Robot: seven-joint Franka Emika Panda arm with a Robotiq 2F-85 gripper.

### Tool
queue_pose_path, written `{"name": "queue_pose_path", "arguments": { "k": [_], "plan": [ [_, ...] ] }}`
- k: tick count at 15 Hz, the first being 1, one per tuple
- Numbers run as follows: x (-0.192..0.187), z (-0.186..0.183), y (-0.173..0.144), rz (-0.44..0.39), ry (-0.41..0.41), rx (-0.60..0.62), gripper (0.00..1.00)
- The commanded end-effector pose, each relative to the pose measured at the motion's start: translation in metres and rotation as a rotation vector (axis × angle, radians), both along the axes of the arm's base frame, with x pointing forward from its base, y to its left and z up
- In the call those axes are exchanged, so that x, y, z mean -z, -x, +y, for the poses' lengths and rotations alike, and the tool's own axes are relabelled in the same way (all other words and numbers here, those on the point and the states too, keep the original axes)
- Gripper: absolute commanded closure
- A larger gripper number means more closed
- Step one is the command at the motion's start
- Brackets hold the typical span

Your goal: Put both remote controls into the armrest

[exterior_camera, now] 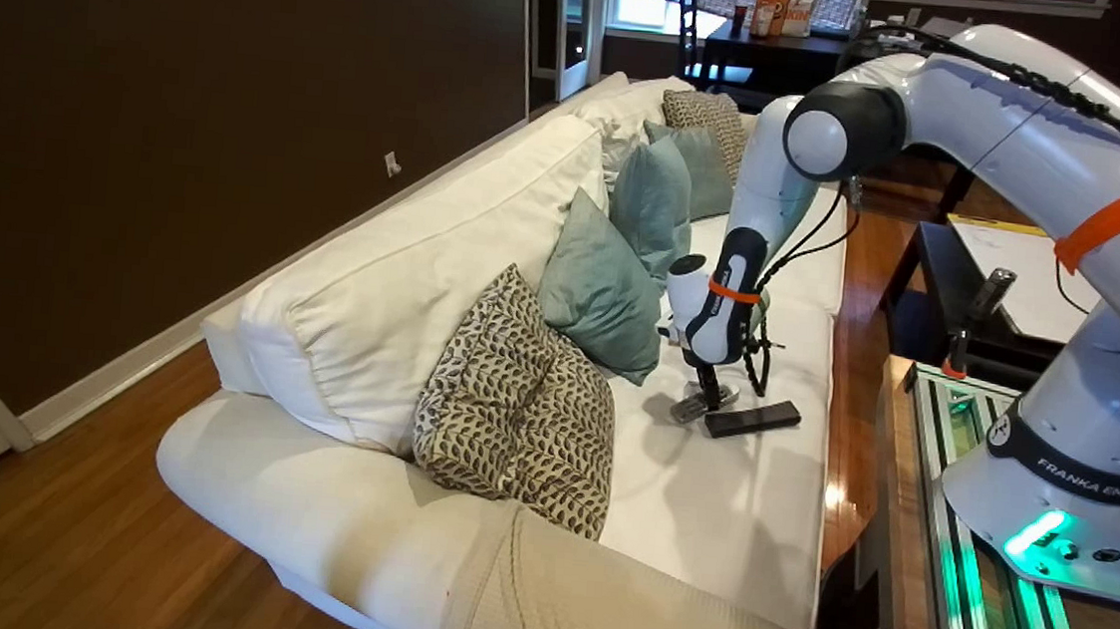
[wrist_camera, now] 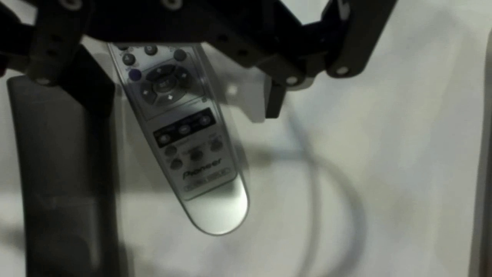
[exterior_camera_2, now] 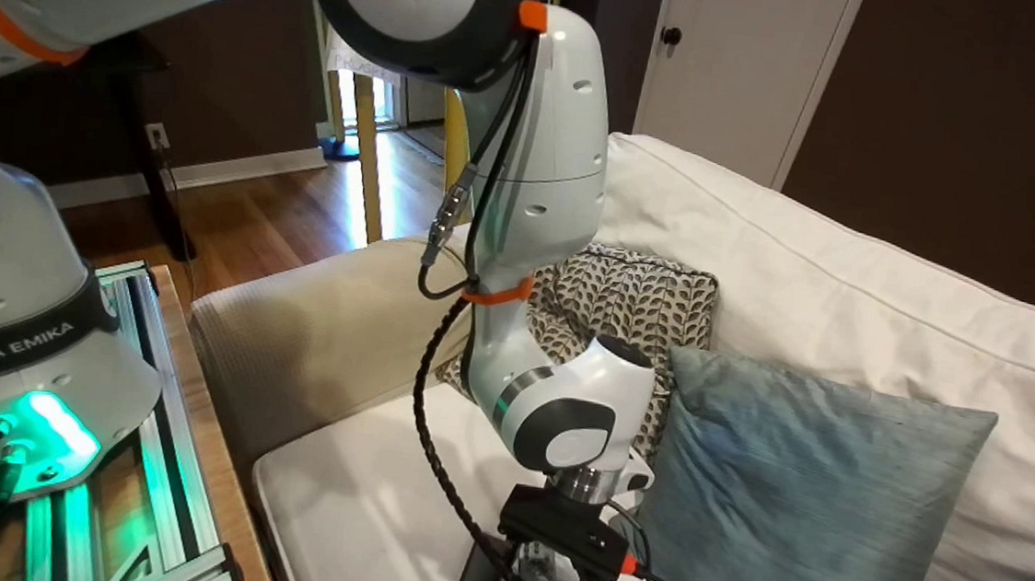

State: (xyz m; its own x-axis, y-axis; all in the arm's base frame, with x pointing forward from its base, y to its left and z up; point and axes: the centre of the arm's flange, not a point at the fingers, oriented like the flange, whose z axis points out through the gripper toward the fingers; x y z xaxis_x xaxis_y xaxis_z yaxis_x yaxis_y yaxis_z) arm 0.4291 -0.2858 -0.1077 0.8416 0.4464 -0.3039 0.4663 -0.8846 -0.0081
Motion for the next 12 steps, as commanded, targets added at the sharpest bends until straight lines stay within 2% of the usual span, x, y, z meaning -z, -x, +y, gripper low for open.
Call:
{"name": "queue_pose_path", "arguments": {
  "k": [1, 7, 8, 10, 11, 12],
  "plan": [
    [0.0139, -0.0054, -0.0005, -0.002, -0.002, 0.005, 0.0],
    [0.0159, -0.0041, -0.0009, -0.026, -0.01, 0.012, 0.0],
    [0.0162, -0.004, -0.0013, -0.028, -0.012, 0.014, 0.05],
    [0.0168, -0.0036, -0.0019, -0.03, -0.015, 0.015, 0.29],
    [0.0167, -0.0032, -0.0019, -0.032, -0.016, 0.016, 0.3],
    [0.0164, -0.0019, -0.0034, -0.033, -0.015, 0.016, 0.39]
  ]
}}
